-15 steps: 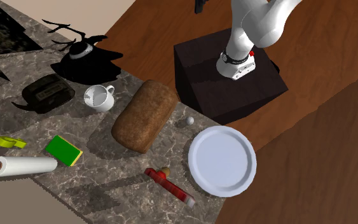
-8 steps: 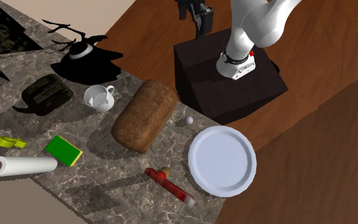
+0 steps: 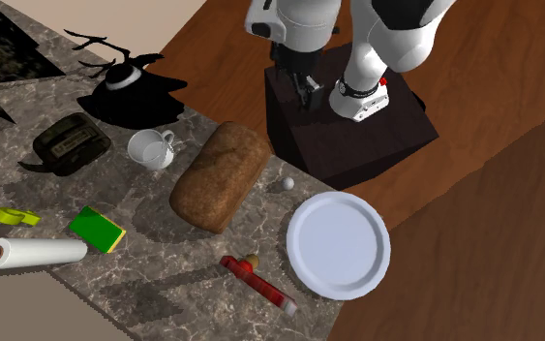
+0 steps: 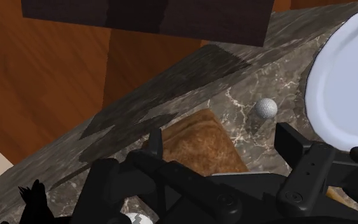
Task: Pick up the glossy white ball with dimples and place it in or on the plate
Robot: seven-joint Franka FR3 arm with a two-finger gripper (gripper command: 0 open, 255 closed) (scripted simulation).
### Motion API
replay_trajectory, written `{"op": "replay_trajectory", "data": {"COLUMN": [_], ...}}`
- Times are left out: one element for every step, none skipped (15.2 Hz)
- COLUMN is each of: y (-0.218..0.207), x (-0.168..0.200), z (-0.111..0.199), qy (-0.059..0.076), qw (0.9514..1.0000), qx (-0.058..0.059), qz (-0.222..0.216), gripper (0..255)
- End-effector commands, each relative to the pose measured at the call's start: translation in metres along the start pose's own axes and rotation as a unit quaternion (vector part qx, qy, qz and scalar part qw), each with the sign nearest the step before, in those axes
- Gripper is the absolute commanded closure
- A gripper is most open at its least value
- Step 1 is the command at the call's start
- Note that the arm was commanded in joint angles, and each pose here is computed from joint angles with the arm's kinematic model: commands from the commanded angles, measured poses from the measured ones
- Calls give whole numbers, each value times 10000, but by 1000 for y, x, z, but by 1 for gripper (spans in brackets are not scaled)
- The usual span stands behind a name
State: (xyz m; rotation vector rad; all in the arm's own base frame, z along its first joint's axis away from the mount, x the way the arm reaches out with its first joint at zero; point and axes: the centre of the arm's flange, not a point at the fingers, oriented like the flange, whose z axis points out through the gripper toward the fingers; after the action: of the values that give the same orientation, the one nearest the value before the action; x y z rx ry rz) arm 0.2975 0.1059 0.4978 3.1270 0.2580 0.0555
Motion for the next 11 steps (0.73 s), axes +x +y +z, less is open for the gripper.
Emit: {"op": "replay_trajectory", "data": {"y": [-20,-29,-37,-45,-54,-62,-70,-78,-86,-94,-102], "x": [6,8,11,14,17,20,22,25,28,31,34], "z": [21,31,41,52,62,72,83,93,104,115,125], "qy": [45,62,78,95,112,128,145,161,178,194,211], "qw": [10000,10000,9999,9999,9998,9998,9997,9996,9995,9995,9994], "qx": [-46,-71,-95,-120,-144,-168,-193,-217,-242,-266,-291], "qz": [-1,-3,-5,-7,-8,-10,-12,-14,-16,-18,-20], "gripper": [0,0,0,0,0,0,0,0,0,0,0]}}
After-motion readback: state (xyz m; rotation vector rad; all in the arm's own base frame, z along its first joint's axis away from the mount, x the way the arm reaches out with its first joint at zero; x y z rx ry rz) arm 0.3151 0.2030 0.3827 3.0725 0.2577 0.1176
